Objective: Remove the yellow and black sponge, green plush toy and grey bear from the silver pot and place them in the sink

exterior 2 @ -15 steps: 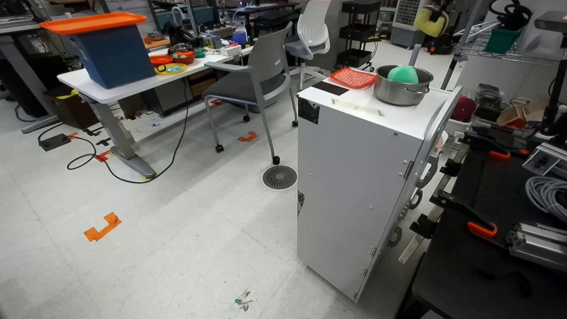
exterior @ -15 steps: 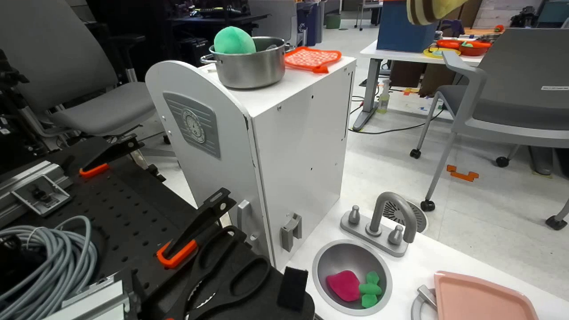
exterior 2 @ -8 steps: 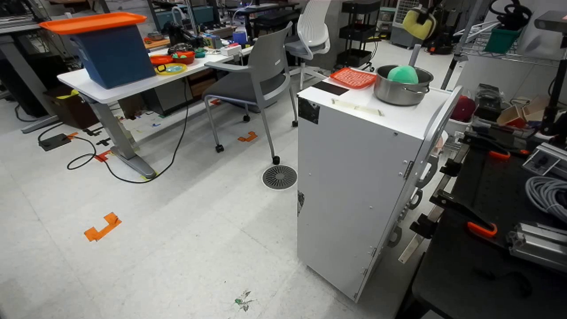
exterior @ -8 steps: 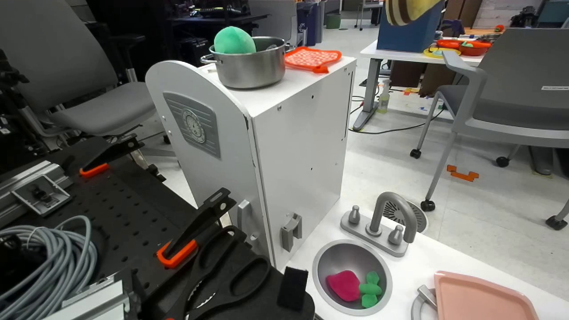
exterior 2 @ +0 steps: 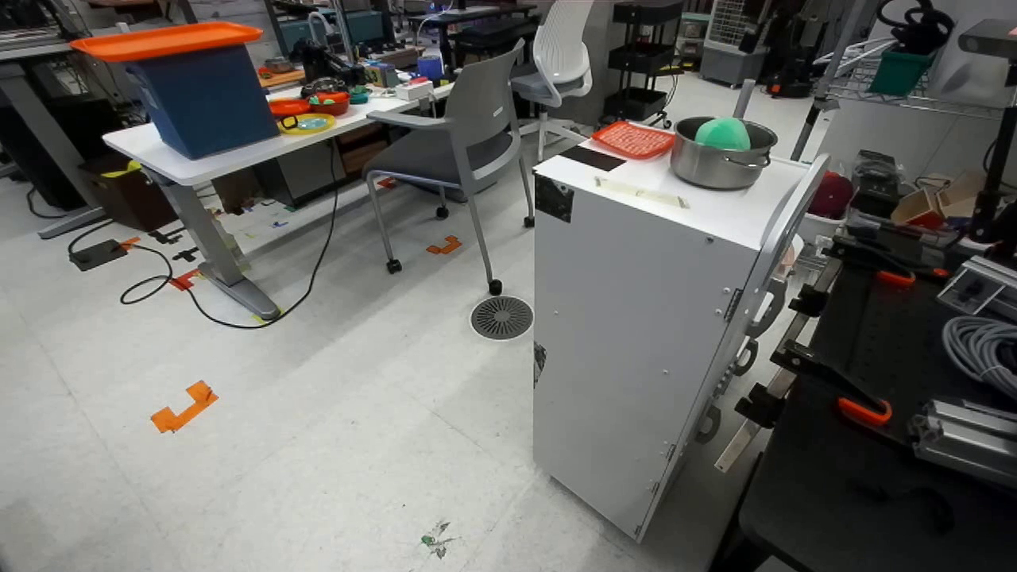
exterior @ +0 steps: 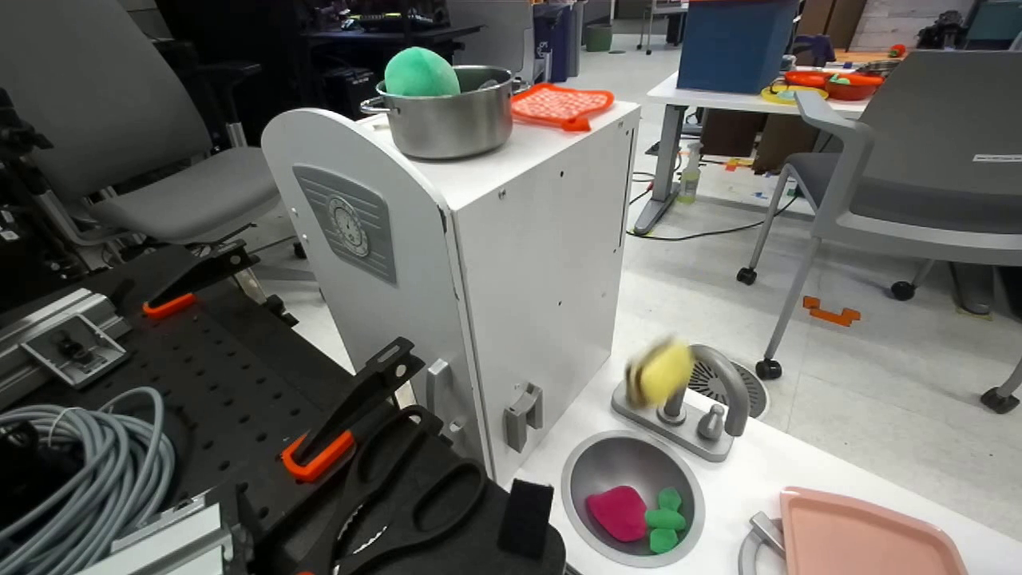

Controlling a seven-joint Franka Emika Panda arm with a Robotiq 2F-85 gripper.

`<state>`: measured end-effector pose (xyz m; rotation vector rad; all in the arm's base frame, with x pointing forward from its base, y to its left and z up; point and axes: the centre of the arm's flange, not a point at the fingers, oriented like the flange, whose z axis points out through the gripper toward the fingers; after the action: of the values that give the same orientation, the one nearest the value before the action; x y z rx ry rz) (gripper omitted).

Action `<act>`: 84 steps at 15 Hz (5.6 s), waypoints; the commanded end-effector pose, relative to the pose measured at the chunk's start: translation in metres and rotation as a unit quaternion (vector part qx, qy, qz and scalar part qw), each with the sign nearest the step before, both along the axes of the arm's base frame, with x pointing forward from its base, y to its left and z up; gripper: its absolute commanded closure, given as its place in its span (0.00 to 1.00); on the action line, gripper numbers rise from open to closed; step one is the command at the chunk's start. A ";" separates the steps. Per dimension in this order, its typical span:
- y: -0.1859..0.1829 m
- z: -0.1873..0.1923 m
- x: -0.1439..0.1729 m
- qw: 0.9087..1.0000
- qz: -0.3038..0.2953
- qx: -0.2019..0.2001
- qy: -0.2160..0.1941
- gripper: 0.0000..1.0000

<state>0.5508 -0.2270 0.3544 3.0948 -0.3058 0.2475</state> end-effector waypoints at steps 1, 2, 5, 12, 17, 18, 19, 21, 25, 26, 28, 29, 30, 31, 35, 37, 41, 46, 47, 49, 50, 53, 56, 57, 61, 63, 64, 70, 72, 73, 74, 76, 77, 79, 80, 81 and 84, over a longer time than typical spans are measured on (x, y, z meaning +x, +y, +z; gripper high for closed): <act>0.000 -0.001 -0.004 1.000 0.009 0.004 -0.005 0.01; 0.000 -0.003 -0.005 1.000 0.010 0.006 -0.003 0.00; 0.000 -0.006 -0.007 1.000 0.008 0.009 0.001 0.00; 0.001 -0.012 -0.013 1.000 0.014 0.020 0.014 0.00; 0.019 0.007 -0.024 0.998 0.044 0.024 0.033 0.00; 0.026 0.015 -0.026 0.998 0.051 0.022 0.029 0.00; 0.032 0.024 -0.028 0.998 0.059 0.019 0.025 0.00; 0.048 0.045 -0.034 0.997 0.078 0.012 0.010 0.00; 0.080 0.078 -0.048 0.993 0.114 0.008 -0.012 0.00; 0.088 0.083 -0.051 0.992 0.121 0.014 -0.016 0.00; 0.103 0.091 -0.057 0.990 0.137 0.024 -0.013 0.00; 0.112 0.093 -0.059 0.988 0.151 0.020 -0.008 0.00; 0.118 0.093 -0.061 0.986 0.167 0.017 -0.007 0.00; 0.125 0.094 -0.061 0.983 0.181 0.020 -0.005 0.00; 0.156 0.090 -0.059 0.968 0.251 0.009 0.003 0.00; 0.173 0.084 -0.054 0.959 0.282 0.006 0.011 0.00; 0.207 0.075 -0.049 0.943 0.331 -0.001 0.021 0.00; 0.217 0.065 -0.050 0.941 0.334 -0.027 0.041 0.00; 0.217 0.062 -0.050 0.943 0.326 -0.036 0.046 0.00; 0.216 0.056 -0.050 0.950 0.305 -0.045 0.050 0.00; 0.215 0.053 -0.050 0.955 0.291 -0.042 0.051 0.00; 0.217 0.036 -0.050 0.965 0.253 -0.027 0.066 0.00; 0.218 0.018 -0.051 0.971 0.222 -0.025 0.083 0.00; 0.217 0.013 -0.050 0.972 0.215 -0.024 0.088 0.00; 0.212 0.004 -0.048 0.978 0.188 -0.019 0.086 0.00; 0.210 0.001 -0.047 0.978 0.192 -0.014 0.080 0.00; 0.209 0.000 -0.046 0.979 0.190 -0.020 0.074 0.00; 0.206 0.002 -0.035 0.988 0.151 -0.032 0.013 0.00; 0.208 0.003 -0.033 0.988 0.154 -0.025 0.003 0.00; 0.211 0.002 -0.033 0.987 0.158 -0.021 0.002 0.00; 0.213 0.002 -0.032 0.987 0.161 -0.018 0.000 0.00; 0.222 -0.001 -0.034 0.985 0.173 -0.007 0.006 0.00; 0.227 -0.003 -0.035 0.984 0.178 -0.003 0.009 0.00; 0.232 -0.006 -0.035 0.983 0.182 0.003 0.013 0.00; 0.233 -0.006 -0.035 0.983 0.182 0.004 0.013 0.00; 0.234 -0.006 -0.036 0.983 0.182 0.005 0.013 0.00; 0.231 -0.005 -0.036 0.984 0.179 0.005 0.015 0.00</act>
<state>0.5148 0.0059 0.3490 3.1266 0.2484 0.1953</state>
